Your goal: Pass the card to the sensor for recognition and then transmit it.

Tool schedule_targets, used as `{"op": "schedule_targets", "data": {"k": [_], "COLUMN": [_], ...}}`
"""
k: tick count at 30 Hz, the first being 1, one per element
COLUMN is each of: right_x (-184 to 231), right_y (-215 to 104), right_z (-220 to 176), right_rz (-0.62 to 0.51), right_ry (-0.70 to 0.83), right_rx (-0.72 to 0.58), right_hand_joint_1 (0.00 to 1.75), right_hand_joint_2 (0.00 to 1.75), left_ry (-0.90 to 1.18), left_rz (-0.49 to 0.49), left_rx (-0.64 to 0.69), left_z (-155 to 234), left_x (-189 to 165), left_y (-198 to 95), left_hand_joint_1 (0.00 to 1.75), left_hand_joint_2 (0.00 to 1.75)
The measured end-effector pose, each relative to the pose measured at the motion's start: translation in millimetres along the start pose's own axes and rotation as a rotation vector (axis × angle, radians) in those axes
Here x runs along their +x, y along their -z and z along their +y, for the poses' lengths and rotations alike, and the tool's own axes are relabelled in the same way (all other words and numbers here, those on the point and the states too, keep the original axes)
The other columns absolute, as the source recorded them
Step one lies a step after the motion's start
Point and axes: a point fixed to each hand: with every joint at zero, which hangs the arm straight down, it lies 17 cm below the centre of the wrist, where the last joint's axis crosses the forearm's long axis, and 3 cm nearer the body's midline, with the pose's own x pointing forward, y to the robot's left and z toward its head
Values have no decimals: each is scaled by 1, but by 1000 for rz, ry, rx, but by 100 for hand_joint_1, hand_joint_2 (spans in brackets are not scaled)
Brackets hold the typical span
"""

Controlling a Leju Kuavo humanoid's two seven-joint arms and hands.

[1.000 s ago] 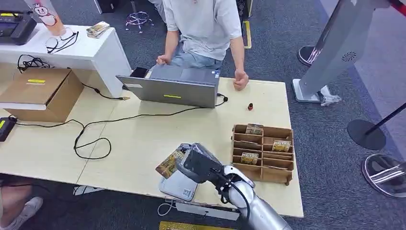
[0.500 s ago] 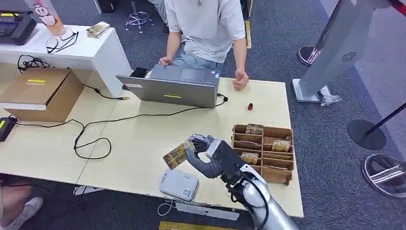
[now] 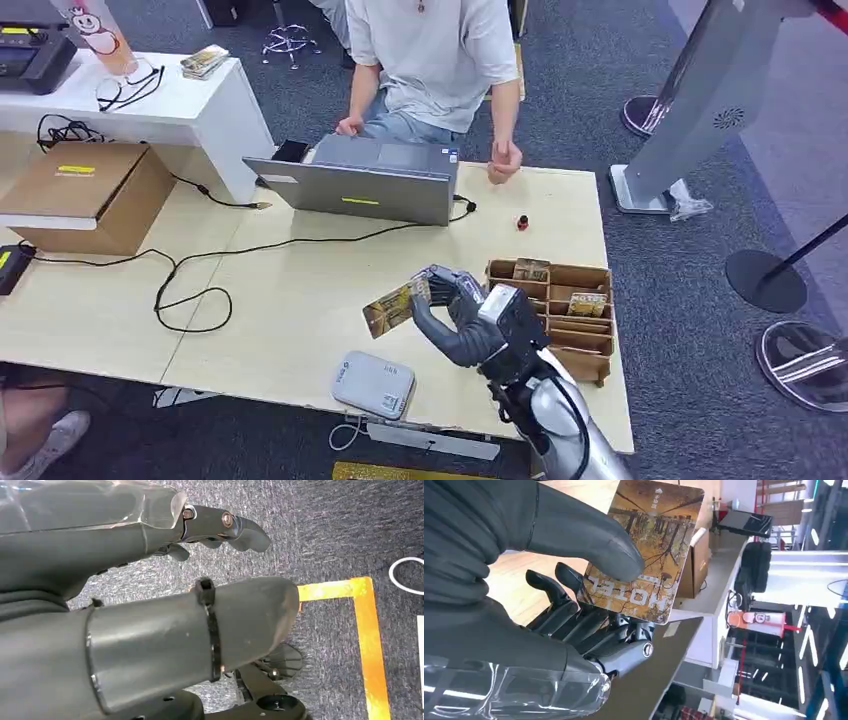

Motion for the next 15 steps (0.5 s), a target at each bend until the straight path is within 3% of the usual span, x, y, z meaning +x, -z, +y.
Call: {"op": "schedule_targets", "data": {"k": [15], "right_x": [19], "right_y": [0], "right_z": [-14], "right_rz": [-49], "right_ry": [-81], "right_rx": [-68], "right_hand_joint_1": [175], "right_hand_joint_2": [175], "left_ry": [-6], "left_rz": [0], "left_rx": [2], "left_z": [0], "left_x": [-1], "left_y": [0], "left_hand_joint_1": [0], "left_hand_joint_2": [0]}}
